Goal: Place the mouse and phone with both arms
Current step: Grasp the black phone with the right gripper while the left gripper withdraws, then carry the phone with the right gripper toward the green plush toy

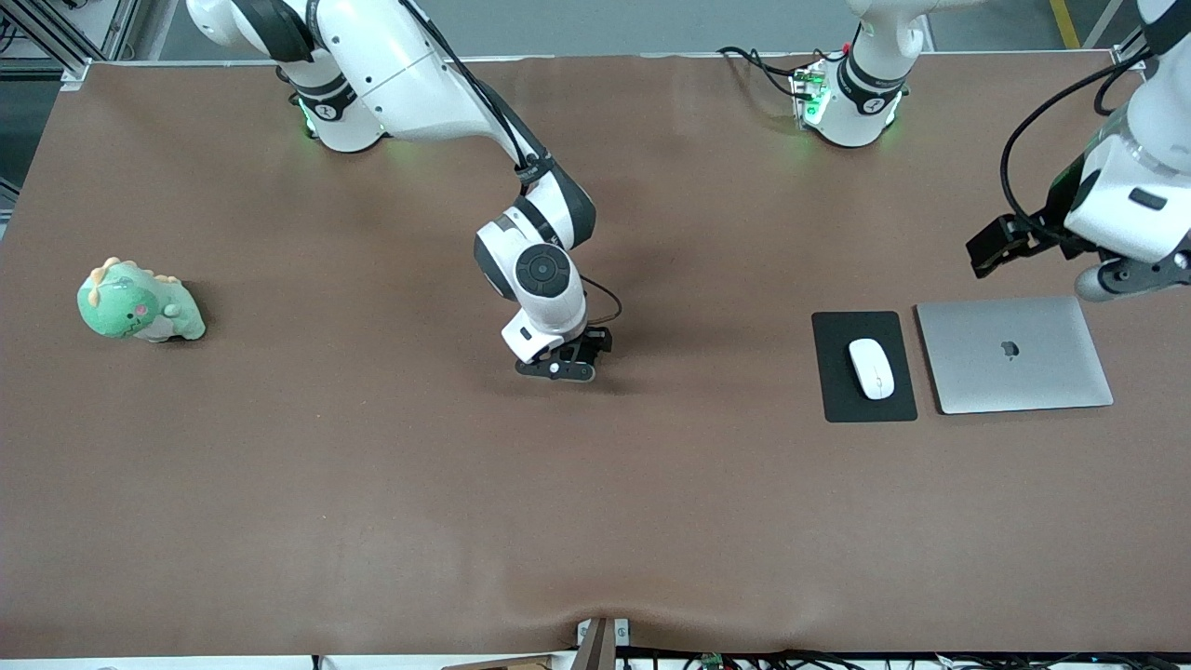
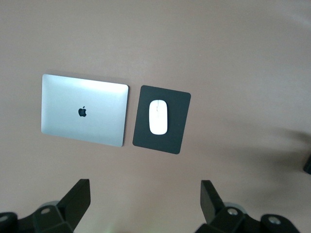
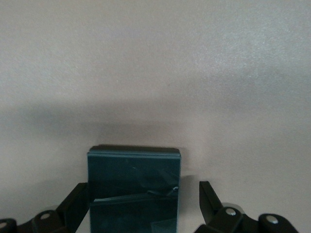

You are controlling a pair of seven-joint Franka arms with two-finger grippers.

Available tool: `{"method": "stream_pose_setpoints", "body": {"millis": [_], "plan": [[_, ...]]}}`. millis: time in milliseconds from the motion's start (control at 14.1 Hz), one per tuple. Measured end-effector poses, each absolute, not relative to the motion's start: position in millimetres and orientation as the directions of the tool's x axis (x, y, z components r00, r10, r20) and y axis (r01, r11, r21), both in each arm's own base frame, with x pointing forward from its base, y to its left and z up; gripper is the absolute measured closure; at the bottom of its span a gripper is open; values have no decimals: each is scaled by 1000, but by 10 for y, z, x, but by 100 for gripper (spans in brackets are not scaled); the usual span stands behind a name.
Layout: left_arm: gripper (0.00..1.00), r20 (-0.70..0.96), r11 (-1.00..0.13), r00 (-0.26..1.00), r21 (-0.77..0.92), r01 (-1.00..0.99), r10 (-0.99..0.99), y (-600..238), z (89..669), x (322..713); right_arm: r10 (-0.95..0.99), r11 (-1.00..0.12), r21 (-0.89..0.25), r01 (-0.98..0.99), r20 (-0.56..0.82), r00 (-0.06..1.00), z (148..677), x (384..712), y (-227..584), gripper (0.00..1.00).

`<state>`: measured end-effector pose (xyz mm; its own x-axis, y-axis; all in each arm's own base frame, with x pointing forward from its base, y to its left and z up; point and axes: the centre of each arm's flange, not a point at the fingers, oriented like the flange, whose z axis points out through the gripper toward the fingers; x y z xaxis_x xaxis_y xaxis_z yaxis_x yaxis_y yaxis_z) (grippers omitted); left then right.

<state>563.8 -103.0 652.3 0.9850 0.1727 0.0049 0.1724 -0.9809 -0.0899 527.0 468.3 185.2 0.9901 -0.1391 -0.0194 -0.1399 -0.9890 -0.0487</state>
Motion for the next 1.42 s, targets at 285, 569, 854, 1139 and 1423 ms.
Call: {"method": "stream_pose_setpoints", "body": {"millis": [285, 569, 854, 1139, 1423], "plan": [[0, -9, -975, 979, -101, 200, 202, -658, 6622, 5302, -170, -984, -50, -171, -23, 985, 1696, 5204, 4740, 0], [0, -23, -972, 974, -73, 225, 227, -262, 6619, 5208, -165, -985, -57, -166, -13, 986, 1677, 5154, 4810, 6], [0, -24, -967, 969, -71, 244, 246, -63, 6504, 5293, -173, -983, -59, -173, -7, 985, 1746, 5141, 4868, 19], [0, -21, -965, 967, -68, 252, 254, 248, 6496, 5306, -205, -979, 36, -202, -88, 975, 1935, 5231, 4825, 19], [0, -23, -966, 968, -69, 249, 251, 229, 6486, 5307, -300, -954, 52, -296, -103, 949, 2485, 5580, 4595, 19]]}}
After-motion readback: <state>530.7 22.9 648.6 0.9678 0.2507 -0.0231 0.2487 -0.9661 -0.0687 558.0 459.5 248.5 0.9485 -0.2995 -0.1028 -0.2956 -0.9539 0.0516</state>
